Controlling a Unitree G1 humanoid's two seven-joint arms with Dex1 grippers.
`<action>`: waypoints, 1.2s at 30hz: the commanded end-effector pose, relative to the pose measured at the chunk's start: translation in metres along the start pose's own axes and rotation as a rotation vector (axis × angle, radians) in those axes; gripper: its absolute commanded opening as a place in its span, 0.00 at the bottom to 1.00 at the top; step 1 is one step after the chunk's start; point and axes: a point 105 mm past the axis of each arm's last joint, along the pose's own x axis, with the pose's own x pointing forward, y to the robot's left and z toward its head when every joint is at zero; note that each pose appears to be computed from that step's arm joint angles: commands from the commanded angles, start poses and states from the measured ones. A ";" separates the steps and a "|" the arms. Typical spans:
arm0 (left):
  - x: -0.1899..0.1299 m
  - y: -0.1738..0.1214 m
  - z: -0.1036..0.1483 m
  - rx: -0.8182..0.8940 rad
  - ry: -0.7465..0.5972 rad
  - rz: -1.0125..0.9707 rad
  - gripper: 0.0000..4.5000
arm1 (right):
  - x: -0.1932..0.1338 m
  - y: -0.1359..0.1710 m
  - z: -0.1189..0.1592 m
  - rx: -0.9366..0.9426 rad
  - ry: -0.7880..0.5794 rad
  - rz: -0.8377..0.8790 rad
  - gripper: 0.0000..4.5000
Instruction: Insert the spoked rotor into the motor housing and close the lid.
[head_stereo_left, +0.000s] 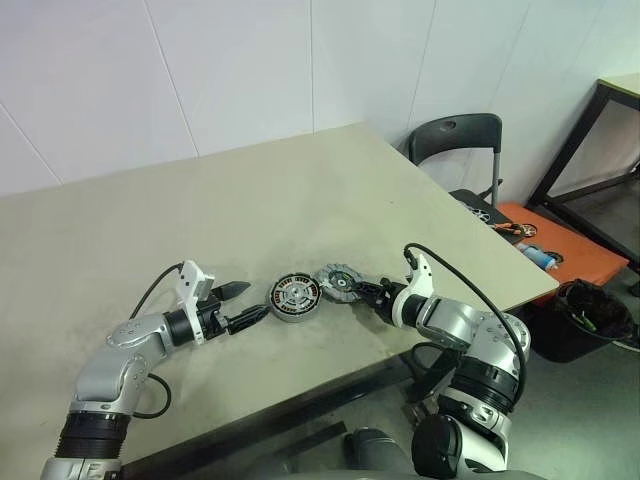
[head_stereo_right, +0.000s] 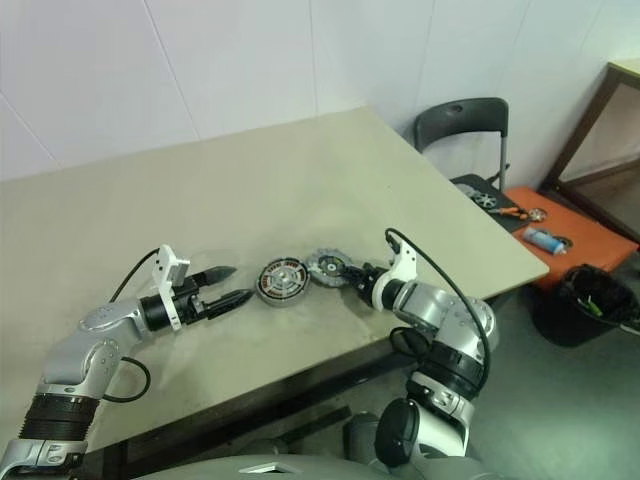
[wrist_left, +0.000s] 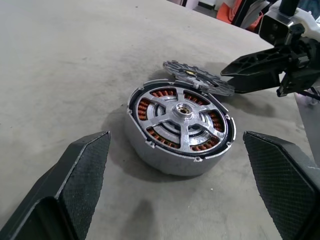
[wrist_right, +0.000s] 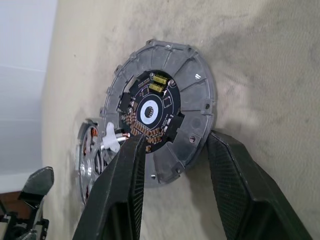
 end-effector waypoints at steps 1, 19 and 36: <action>-0.001 0.001 0.017 0.062 -0.048 0.002 1.00 | 0.007 0.018 0.006 -0.023 -0.022 0.044 0.44; 0.002 -0.002 0.021 0.068 -0.052 -0.004 1.00 | 0.001 0.034 0.012 -0.046 -0.059 0.159 0.00; 0.009 -0.004 0.023 0.064 -0.055 -0.008 1.00 | 0.026 0.074 -0.023 -0.954 0.109 0.273 0.00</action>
